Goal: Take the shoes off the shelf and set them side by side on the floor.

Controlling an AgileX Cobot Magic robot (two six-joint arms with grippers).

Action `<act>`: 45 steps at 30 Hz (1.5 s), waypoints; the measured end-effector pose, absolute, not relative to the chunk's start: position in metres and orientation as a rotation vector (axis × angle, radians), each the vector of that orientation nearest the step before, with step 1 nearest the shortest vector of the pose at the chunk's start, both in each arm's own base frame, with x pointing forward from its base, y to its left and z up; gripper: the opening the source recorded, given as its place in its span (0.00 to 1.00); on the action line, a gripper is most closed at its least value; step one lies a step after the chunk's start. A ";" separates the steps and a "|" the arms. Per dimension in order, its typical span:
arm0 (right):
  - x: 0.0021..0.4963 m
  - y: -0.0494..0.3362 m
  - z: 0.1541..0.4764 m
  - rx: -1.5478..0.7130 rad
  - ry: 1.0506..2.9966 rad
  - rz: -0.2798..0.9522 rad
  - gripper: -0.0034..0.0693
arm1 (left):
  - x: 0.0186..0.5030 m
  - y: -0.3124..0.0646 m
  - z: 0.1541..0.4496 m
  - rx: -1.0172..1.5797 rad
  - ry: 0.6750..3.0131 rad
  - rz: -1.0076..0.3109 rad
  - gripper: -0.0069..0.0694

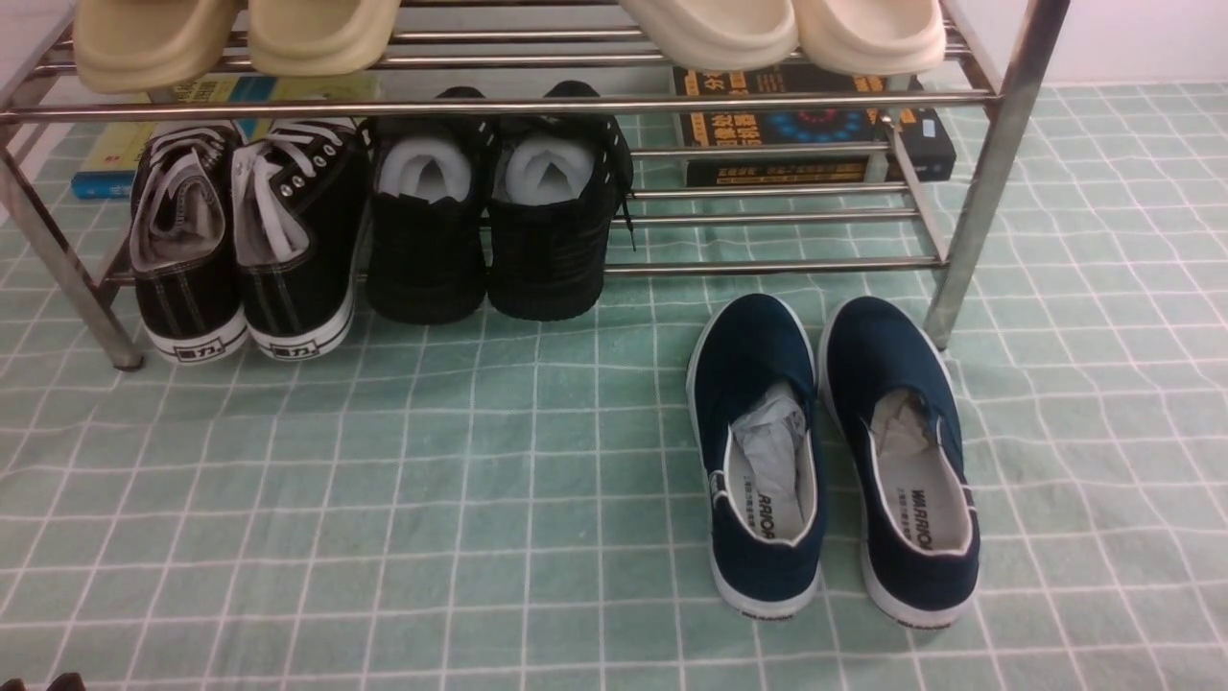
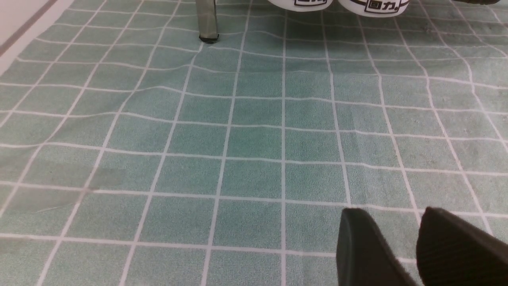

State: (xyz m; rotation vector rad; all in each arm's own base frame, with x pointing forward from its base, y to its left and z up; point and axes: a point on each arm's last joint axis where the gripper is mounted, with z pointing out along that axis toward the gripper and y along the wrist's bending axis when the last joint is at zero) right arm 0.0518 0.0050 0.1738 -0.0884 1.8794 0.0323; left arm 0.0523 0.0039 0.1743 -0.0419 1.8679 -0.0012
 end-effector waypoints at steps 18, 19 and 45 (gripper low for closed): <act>0.052 0.005 0.174 -0.089 1.880 0.032 0.12 | 0.052 0.004 0.174 -0.042 1.868 -0.001 0.41; 0.052 0.005 0.174 -0.089 1.880 0.031 0.12 | 0.052 0.004 0.174 -0.042 1.868 -0.001 0.41; 0.052 0.005 0.174 -0.091 1.881 0.029 0.18 | 0.052 0.004 0.174 -0.042 1.868 -0.001 0.41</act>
